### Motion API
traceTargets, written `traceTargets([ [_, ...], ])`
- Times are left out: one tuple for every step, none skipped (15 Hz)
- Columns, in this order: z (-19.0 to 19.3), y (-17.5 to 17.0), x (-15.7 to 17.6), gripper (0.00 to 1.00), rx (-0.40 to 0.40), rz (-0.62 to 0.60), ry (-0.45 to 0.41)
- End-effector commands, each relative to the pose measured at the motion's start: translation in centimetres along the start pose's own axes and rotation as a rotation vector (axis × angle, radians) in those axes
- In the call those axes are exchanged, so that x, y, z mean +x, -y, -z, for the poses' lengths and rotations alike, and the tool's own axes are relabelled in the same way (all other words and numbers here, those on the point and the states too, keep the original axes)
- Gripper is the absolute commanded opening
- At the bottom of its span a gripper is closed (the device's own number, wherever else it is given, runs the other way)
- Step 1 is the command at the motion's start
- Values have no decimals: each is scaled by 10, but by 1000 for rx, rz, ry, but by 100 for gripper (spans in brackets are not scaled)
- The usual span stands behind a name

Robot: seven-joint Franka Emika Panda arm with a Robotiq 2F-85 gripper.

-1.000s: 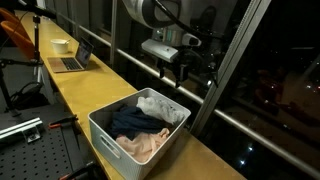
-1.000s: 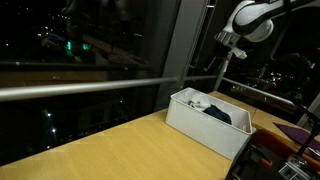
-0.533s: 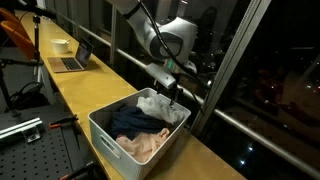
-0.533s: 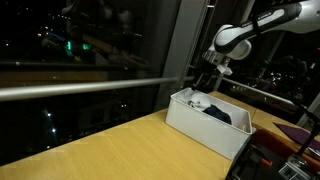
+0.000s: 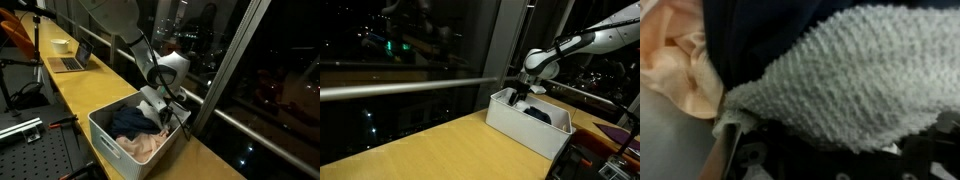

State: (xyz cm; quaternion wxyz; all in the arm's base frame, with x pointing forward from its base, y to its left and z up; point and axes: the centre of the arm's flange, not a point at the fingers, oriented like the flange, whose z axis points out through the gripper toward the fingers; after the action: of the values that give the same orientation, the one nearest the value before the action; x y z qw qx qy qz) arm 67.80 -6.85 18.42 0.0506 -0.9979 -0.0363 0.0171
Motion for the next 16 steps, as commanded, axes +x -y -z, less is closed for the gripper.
traceTargets([
  [-14,-9,-15,68,15,-34,37],
  [-3,-9,-22,58,12,-45,29],
  [12,-9,-27,51,15,-56,14],
  [27,-7,-33,43,22,-65,-5],
  [45,-5,-40,37,30,-70,-22],
  [66,-1,-49,30,38,-73,-45],
  [85,1,-57,21,50,-73,-64],
  [103,4,-63,15,80,-71,-91],
  [119,8,-71,7,101,-69,-112],
  [138,12,-79,3,126,-66,-136],
  [157,17,-86,6,144,-59,-159],
  [176,22,-94,4,152,-48,-179],
  [196,30,-99,6,144,-25,-204],
  [216,39,-105,6,132,1,-227],
  [237,51,-108,6,110,43,-246],
  [256,65,-111,6,102,85,-257],
])
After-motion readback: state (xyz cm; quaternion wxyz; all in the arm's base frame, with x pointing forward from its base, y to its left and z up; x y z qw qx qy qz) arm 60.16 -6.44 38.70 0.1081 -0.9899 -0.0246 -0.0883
